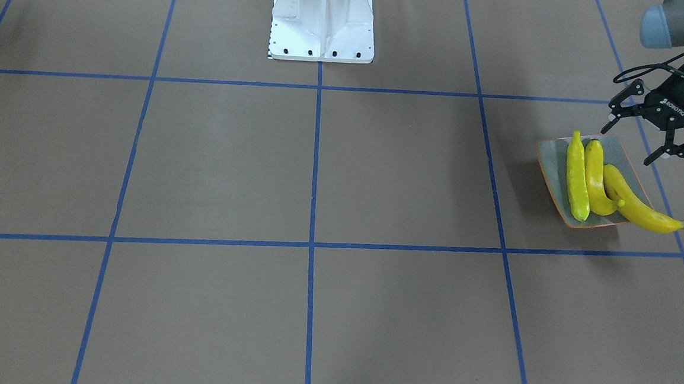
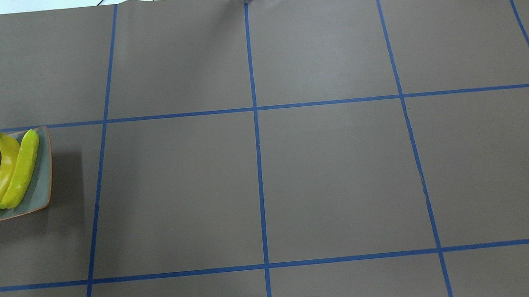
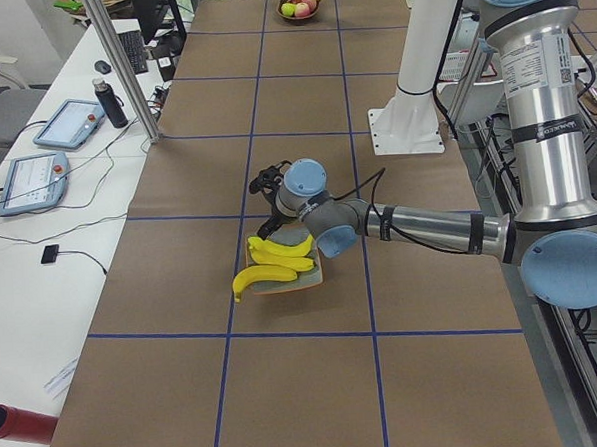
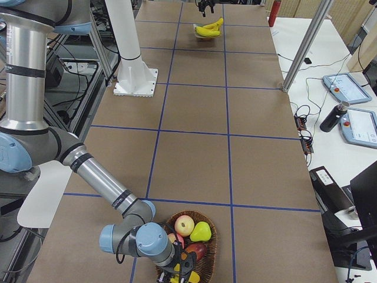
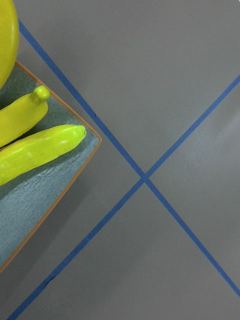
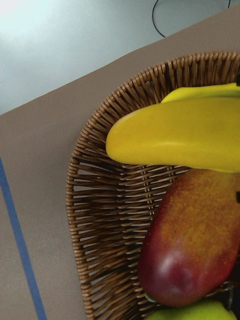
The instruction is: Transfer all bananas from basket to plate
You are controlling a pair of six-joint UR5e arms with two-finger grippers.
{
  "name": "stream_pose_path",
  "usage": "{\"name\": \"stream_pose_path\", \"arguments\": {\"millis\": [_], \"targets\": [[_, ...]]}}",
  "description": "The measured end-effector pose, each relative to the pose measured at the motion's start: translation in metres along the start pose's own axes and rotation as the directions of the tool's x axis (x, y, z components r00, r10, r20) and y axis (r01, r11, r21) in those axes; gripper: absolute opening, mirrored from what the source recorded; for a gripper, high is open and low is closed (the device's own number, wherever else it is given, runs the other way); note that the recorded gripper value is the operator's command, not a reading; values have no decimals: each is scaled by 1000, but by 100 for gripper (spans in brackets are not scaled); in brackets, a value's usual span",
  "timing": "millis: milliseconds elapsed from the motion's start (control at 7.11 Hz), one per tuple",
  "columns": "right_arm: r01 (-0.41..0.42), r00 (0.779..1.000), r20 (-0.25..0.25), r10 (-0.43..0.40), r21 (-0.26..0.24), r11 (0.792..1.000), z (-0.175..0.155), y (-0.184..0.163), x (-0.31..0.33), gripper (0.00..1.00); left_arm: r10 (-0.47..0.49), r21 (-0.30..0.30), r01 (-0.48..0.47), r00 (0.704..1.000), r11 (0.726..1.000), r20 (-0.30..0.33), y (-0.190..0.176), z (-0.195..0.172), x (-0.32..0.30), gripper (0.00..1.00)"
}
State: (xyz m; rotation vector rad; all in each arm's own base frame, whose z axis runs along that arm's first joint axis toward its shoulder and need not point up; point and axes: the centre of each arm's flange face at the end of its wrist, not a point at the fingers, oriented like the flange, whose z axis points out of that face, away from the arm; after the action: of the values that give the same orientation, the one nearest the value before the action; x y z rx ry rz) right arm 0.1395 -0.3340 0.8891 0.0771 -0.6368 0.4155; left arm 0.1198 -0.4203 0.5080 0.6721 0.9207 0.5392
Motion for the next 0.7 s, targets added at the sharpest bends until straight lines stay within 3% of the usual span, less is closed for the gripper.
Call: {"name": "stream_pose_path", "arguments": {"millis": [281, 703], "targets": [[23, 1000, -20, -22, 29, 999, -8, -9, -6, 0, -1, -1, 1, 1000, 1000, 0, 1, 0, 0, 100], [76, 997, -39, -72, 110, 991, -45, -32, -35, 0, -4, -3, 4, 1000, 1000, 0, 2, 1, -1, 100]]}}
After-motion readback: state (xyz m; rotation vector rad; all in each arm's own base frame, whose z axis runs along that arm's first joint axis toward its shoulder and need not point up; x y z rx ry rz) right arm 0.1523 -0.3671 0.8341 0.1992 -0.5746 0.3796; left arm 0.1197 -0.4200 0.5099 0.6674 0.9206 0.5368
